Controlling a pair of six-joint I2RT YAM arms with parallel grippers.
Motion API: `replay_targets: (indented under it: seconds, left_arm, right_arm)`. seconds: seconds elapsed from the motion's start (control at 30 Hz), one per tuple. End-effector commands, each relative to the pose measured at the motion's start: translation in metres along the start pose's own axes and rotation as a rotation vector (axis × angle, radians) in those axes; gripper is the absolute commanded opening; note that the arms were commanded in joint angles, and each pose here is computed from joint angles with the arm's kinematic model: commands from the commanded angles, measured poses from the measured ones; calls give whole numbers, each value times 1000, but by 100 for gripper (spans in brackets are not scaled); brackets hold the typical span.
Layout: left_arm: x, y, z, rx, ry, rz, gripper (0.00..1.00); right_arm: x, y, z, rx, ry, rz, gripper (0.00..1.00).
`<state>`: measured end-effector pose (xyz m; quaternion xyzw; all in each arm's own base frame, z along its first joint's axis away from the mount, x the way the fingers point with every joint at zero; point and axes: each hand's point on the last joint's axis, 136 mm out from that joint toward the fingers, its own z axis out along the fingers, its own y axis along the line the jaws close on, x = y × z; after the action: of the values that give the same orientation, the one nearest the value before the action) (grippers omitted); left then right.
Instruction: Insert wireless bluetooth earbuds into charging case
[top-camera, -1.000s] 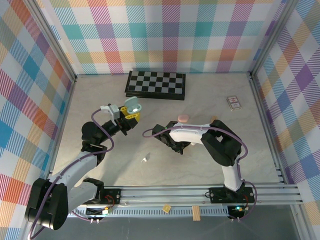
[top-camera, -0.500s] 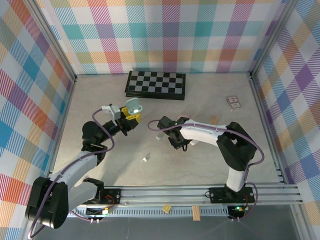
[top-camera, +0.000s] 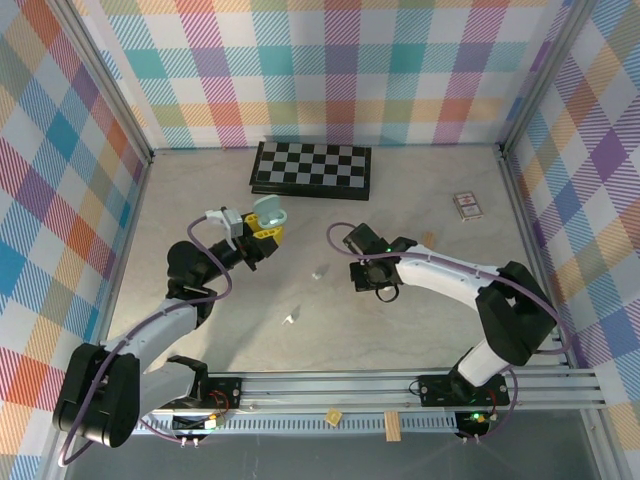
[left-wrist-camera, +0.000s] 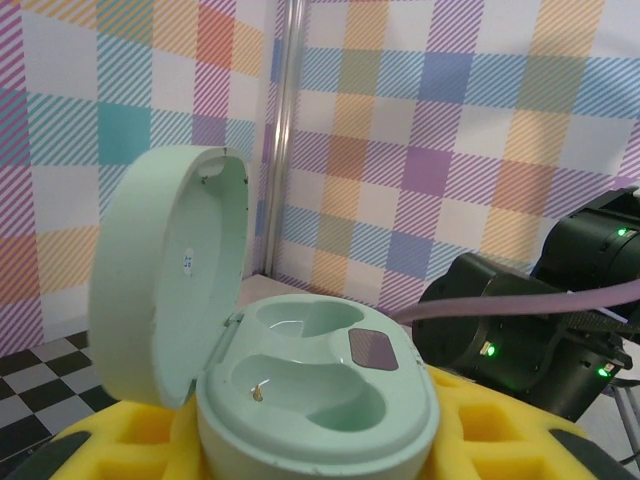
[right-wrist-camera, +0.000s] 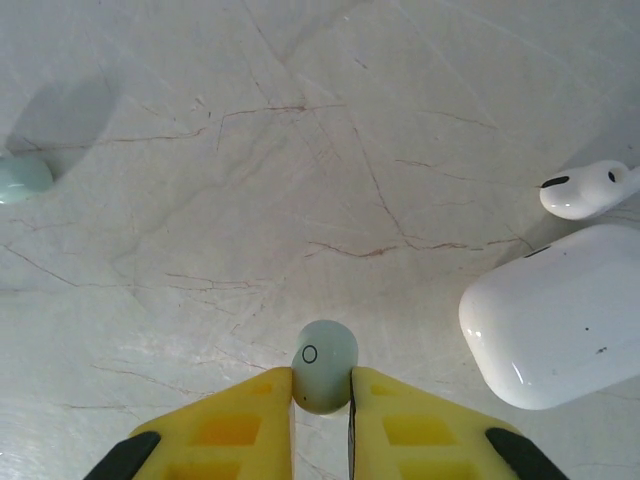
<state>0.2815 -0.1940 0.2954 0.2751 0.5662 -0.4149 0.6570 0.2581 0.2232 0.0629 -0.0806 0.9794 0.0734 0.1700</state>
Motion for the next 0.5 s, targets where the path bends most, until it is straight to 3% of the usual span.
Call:
replay_targets:
  seconds: [0.0, 0.47]
  left_arm:
    - [-18, -8, 1, 45, -54, 46, 31]
    - [-23, -15, 1, 55, -51, 61, 31]
  right_arm:
    - [-4, 9, -3, -93, -27, 72, 18]
    - [34, -1, 28, -107, 108, 113, 20]
